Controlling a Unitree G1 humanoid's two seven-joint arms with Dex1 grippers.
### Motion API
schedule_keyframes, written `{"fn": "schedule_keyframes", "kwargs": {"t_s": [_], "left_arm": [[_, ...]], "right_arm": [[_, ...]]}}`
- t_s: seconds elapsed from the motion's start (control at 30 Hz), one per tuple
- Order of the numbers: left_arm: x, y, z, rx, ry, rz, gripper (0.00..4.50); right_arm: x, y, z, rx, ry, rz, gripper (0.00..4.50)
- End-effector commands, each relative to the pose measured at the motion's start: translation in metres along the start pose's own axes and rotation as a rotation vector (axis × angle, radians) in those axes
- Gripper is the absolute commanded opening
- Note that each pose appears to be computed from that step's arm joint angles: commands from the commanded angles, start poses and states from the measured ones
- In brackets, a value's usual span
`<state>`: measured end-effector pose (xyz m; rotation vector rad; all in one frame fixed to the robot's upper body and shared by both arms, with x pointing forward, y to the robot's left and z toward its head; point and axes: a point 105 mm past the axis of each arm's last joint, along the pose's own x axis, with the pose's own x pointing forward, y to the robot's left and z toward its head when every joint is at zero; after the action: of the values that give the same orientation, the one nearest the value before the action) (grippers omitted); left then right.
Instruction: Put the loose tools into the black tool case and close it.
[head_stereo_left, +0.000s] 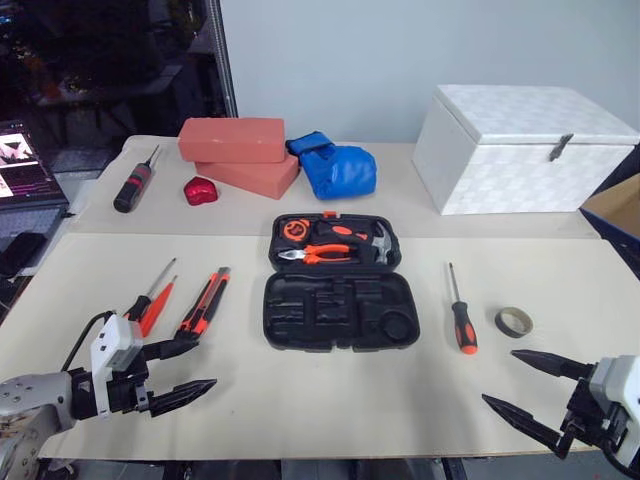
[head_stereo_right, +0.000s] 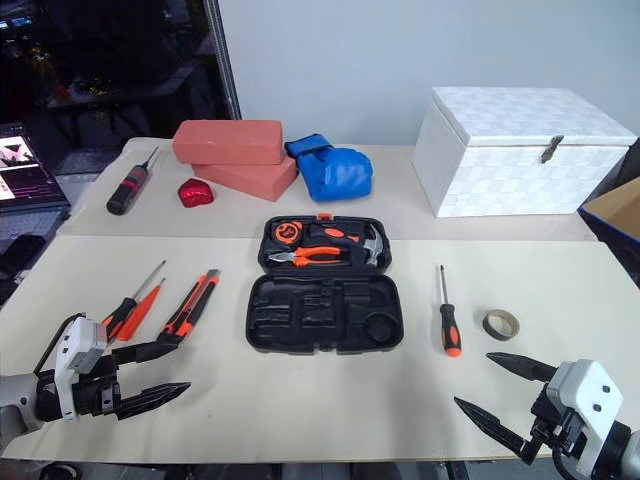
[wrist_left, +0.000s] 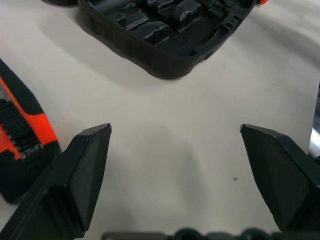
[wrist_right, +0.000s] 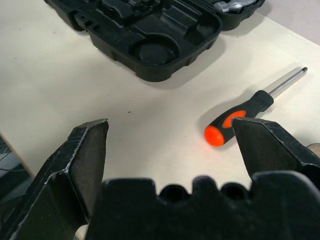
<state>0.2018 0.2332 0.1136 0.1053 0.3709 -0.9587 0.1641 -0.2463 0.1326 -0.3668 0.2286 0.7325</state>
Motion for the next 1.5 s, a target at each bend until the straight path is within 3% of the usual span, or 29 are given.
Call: {"fn": "schedule_keyframes", "kwargs": {"t_s": [0.03,0.17,0.33,0.43,0.57,0.7,0.83,1.07,1.2,1.33,1.4,1.5], "left_arm": [[-0.005,0.008,0.009,0.007,-0.07,0.078,4.42],[-0.021,0.055,0.029,-0.145,-0.259,0.433,4.42],[-0.063,0.099,0.022,-0.297,-0.133,0.753,4.42],[-0.088,0.114,0.022,-0.265,-0.016,0.783,4.42],[-0.083,0.116,0.011,-0.249,0.115,0.712,4.42],[-0.076,0.125,0.01,-0.233,0.161,0.697,4.42],[-0.059,0.124,0.009,-0.209,0.182,0.638,3.41],[-0.056,0.128,0.016,-0.201,0.149,0.623,0.65],[-0.062,0.126,0.033,-0.16,0.08,0.602,0.5],[-0.057,0.106,0.073,-0.057,0.008,0.474,0.49],[-0.042,0.091,0.091,0.008,0.008,0.372,0.49],[0.005,0.05,0.117,0.111,0.036,0.121,0.49]], "right_arm": [[0.004,-0.001,0.02,-0.064,-0.091,-0.003,4.5],[0.029,0.005,0.069,-0.131,-0.313,0.045,4.5],[0.052,0.026,0.104,-0.15,-0.394,0.23,4.5],[0.068,0.036,0.126,-0.177,-0.406,0.371,4.5],[0.081,0.038,0.136,-0.21,-0.411,0.407,4.5],[0.087,0.039,0.14,-0.214,-0.416,0.407,4.5],[0.087,0.035,0.136,-0.213,-0.406,0.391,4.5],[0.086,0.03,0.13,-0.21,-0.398,0.363,4.5],[0.083,0.028,0.127,-0.199,-0.397,0.349,4.5],[0.077,0.026,0.121,-0.176,-0.399,0.312,4.5],[0.074,0.024,0.12,-0.159,-0.403,0.284,4.5],[0.067,0.021,0.114,-0.148,-0.375,0.229,4.5]]}}
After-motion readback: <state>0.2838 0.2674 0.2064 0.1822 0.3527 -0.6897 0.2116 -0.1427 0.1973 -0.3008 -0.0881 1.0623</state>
